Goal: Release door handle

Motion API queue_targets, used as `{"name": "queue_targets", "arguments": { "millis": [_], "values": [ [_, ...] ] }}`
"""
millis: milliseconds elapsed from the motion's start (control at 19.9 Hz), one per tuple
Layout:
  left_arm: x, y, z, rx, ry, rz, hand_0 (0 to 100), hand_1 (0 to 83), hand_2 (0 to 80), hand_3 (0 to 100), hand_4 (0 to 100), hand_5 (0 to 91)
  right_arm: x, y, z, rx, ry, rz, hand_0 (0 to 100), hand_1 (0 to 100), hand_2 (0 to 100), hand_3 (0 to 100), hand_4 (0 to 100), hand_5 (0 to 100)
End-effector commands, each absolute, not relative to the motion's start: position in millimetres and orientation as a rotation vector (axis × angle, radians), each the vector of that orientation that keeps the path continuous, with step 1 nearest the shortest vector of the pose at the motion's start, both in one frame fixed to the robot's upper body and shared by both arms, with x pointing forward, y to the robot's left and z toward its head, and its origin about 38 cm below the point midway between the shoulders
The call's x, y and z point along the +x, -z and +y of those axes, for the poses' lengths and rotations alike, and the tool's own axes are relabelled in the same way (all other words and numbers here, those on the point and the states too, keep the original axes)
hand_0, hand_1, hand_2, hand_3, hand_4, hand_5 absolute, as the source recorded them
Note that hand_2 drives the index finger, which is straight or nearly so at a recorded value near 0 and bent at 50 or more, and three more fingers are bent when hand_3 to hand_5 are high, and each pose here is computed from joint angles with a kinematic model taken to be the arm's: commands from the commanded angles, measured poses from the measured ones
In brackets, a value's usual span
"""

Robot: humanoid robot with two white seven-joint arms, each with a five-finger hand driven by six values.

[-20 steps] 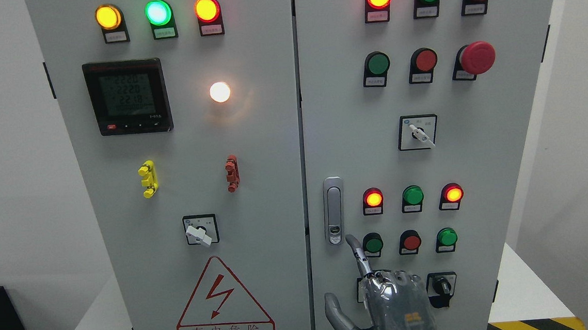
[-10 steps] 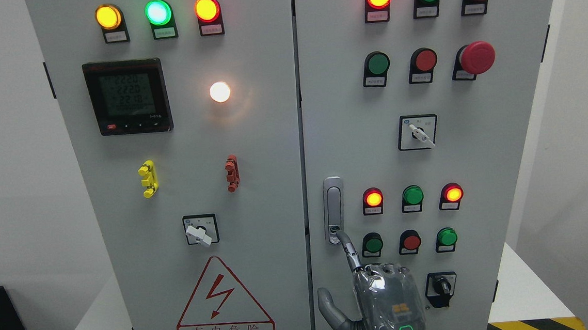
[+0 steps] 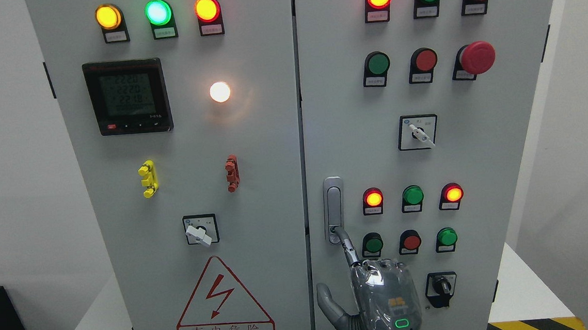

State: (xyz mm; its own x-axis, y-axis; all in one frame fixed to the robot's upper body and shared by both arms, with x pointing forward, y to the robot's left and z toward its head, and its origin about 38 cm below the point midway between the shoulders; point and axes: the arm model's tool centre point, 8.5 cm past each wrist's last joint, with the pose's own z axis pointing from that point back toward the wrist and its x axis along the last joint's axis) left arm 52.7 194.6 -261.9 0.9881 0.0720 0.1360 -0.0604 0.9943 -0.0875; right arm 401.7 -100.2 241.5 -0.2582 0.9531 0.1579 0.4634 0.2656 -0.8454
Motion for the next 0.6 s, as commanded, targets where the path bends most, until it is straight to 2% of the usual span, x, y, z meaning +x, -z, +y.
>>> {"name": "queue_targets", "arguments": {
  "millis": [0,552],
  "values": [
    [58.6,261.6,194.3,-0.084,-0.046,-0.157,0,0.0,2.6,9,1,0.0,406.1,-236.0,-98.5,-1.271,-0.924,-1.820,40,29,1,100,99,99],
    [58.6,261.6,194.3,-0.084,-0.046,-0.157,0,0.0,2.5,8,1,0.0,406.7,-233.9,-98.7,-1.264,-0.933,-1.806,39,29,1,100,99,99]
  ]
}}
